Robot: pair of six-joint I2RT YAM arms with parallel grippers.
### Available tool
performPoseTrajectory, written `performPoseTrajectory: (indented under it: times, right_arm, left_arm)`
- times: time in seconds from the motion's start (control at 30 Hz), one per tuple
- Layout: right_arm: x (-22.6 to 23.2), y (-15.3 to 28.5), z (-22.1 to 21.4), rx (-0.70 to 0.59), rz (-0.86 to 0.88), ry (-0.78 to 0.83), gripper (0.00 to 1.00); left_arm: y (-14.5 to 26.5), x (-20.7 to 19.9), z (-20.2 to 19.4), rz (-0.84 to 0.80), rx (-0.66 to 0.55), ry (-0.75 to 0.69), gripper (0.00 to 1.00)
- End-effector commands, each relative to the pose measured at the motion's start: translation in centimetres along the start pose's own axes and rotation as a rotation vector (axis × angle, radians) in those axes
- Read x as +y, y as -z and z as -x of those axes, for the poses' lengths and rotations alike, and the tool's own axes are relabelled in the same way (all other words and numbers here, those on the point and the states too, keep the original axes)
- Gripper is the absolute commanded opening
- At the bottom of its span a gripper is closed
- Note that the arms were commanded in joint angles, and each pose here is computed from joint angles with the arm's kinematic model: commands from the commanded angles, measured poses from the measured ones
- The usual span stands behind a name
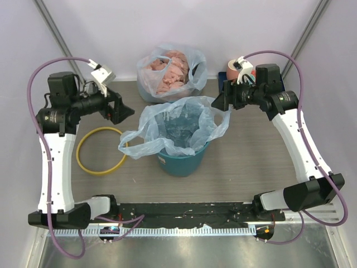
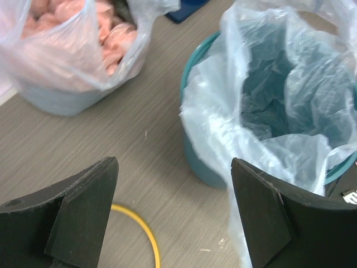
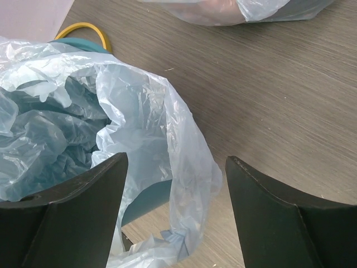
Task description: Put the trash bags into the trash bin
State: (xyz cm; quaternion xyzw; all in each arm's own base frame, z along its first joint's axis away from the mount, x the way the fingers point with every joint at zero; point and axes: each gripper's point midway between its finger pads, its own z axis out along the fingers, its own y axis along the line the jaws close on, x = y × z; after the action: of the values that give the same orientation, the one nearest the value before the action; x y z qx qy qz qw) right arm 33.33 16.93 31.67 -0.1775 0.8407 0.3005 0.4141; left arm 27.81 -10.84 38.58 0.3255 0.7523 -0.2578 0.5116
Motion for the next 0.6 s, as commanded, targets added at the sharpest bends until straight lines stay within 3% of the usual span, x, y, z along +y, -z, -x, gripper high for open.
performPoseTrajectory:
  times: [0.0,0.07,0.37,0.57]
  right_arm:
    - [0.9,1.2,3.2,-0.103,0.018,0.076,0.77]
    - [1.1,1.2,2.9,-0.098,0.025,0.068,0.75]
    - [-0.1,0.5,1.3,-0.056,-0.007,0.071,0.59]
    - [-0.7,-0.3,0.6,-0.029,-0.014,0.067,0.57]
  left_arm:
    - [-0.6,-2.3,3.0,0.013,-0.046,-0.166,0.87]
    - [-2.1,-3.7,2.8,-0.001,-0.024,-0.223,0.87]
    - [-6.0,-2.7,1.1,0.076,0.139,-0.385,0.79]
    - [-7.8,-2.5,0.6,0.048,0.182,-0.370,0.70]
